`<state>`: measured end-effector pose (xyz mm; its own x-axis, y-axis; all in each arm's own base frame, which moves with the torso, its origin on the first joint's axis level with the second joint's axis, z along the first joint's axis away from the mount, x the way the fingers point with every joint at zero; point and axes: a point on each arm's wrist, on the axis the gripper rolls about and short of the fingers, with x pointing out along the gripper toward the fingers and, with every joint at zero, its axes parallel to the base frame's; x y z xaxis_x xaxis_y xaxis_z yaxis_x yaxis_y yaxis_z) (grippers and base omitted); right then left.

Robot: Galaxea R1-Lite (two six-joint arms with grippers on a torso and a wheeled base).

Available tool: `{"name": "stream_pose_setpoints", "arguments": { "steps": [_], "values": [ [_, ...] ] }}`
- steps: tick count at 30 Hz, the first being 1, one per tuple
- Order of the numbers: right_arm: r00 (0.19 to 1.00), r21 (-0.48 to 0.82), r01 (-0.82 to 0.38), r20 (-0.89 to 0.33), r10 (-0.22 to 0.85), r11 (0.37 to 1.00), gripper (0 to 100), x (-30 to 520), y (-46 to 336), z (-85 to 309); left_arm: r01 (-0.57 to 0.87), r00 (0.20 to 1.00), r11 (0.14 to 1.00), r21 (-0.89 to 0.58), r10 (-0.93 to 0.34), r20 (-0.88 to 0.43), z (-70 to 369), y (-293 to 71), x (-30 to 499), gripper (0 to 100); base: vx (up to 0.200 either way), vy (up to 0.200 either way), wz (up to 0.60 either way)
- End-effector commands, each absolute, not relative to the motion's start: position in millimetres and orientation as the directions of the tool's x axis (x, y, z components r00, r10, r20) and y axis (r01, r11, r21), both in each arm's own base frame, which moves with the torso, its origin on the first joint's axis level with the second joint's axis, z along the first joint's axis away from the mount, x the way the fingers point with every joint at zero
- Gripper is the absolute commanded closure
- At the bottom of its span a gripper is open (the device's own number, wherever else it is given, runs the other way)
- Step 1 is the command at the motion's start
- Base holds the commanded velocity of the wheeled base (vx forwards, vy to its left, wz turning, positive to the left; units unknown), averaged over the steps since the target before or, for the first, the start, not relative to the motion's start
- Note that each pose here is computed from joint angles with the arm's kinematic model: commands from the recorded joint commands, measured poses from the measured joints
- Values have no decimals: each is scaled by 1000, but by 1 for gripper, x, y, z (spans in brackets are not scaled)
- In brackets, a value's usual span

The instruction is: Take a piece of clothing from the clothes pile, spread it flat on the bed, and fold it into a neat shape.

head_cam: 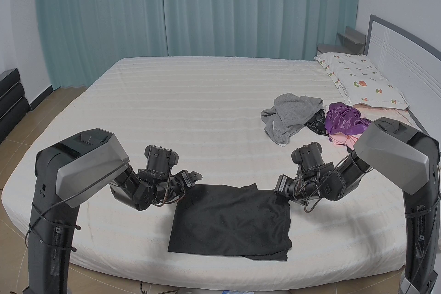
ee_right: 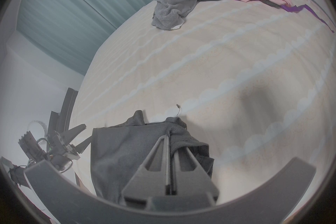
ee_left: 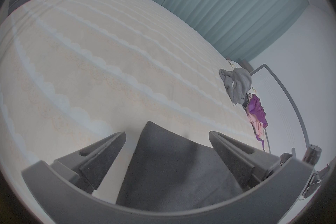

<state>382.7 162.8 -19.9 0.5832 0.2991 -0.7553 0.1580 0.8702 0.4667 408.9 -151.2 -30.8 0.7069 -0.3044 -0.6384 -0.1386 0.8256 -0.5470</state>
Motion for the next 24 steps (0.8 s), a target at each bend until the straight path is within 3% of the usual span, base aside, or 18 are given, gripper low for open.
{"name": "stream_pose_setpoints", "arguments": {
  "steps": [1, 4, 5, 11, 17, 24],
  "values": [
    [592, 477, 168, -748, 299, 863, 100, 385, 161, -17, -156, 707, 837, -525, -277, -651, -50, -154, 417, 0, 0, 0, 0],
    [591, 476, 168, -749, 298, 863, 100, 385, 161, -17, -158, 714, 840, -519, -266, -647, -51, -156, 421, 0, 0, 0, 0],
    [589, 475, 170, -751, 297, 864, 100, 384, 160, -18, -159, 712, 840, -519, -267, -650, -51, -157, 423, 100, 0, 0, 0],
    [593, 476, 174, -749, 294, 862, 100, 385, 158, -17, -178, 692, 846, -503, -256, -675, -51, -157, 424, 100, 0, 0, 0],
    [602, 480, 181, -744, 289, 858, 100, 388, 154, -17, -208, 721, 847, -489, -205, -661, -48, -156, 428, 100, 0, 0, 0],
    [652, 512, 156, -695, 301, 845, 100, 396, 153, -21, -319, 749, 783, -534, -137, -648, -39, -149, 428, 100, 0, 0, 0]
  ]
}}
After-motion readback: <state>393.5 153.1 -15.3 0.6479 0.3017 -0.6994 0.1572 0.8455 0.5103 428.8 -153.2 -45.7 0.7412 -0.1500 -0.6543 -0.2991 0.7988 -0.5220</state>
